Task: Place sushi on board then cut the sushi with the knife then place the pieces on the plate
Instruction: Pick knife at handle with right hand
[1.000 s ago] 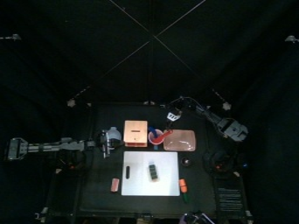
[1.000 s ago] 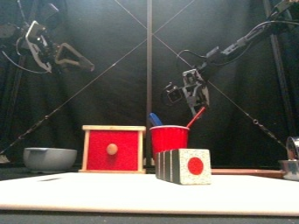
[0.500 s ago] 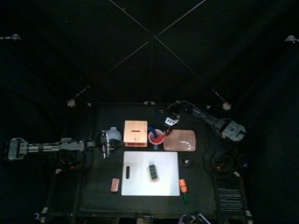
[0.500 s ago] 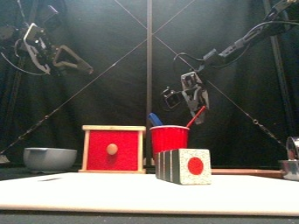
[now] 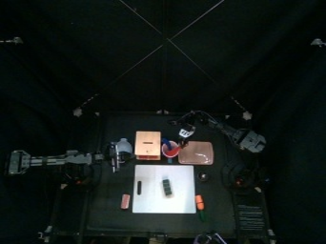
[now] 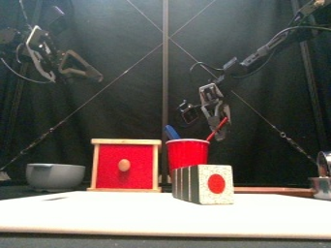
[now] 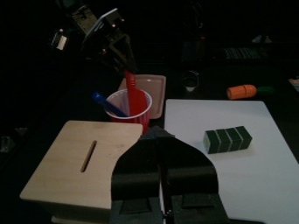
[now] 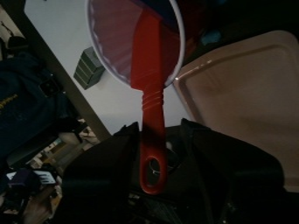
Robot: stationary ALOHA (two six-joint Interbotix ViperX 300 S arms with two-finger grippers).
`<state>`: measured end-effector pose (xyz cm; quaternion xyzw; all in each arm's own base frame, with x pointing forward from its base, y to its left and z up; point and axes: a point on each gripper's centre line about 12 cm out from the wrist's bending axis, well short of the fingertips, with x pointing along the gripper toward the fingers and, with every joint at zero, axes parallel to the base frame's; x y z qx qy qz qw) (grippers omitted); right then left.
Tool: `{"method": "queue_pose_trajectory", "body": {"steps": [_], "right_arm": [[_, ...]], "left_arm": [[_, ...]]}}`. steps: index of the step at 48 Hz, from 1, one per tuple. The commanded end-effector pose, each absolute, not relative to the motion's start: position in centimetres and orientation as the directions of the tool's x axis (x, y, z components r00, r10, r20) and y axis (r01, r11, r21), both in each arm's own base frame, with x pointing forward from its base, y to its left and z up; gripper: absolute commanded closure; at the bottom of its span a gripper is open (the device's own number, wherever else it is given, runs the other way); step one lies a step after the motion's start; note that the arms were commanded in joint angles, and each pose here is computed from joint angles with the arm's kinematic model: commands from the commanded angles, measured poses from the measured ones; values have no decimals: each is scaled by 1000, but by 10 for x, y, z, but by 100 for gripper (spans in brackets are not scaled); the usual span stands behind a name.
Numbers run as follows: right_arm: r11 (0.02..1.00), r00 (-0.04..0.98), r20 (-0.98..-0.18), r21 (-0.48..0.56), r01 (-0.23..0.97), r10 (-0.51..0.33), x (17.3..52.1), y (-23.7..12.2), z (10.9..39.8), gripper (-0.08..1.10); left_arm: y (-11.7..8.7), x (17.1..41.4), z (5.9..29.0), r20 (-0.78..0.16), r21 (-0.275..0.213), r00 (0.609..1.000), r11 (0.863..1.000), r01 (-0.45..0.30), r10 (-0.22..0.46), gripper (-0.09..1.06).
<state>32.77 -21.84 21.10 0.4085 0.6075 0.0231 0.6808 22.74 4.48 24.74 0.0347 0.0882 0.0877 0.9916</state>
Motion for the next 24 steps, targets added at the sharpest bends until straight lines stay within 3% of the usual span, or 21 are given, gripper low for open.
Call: {"method": "queue_pose_trajectory", "body": {"steps": [1,14,24], "right_arm": [[684,290,-814,580,442,503,330,-218,227,32],[693,293,-816,578,431,498,334,-217,230,59],[713,309,-821,571,407,480,342,-217,242,70]], "left_arm": [[46,229,251,-158,83,970,982,-172,183,98],[46,228,250,-161,85,970,982,-171,183,98],[46,228,250,-161,85,970,982,-171,183,98]]}}
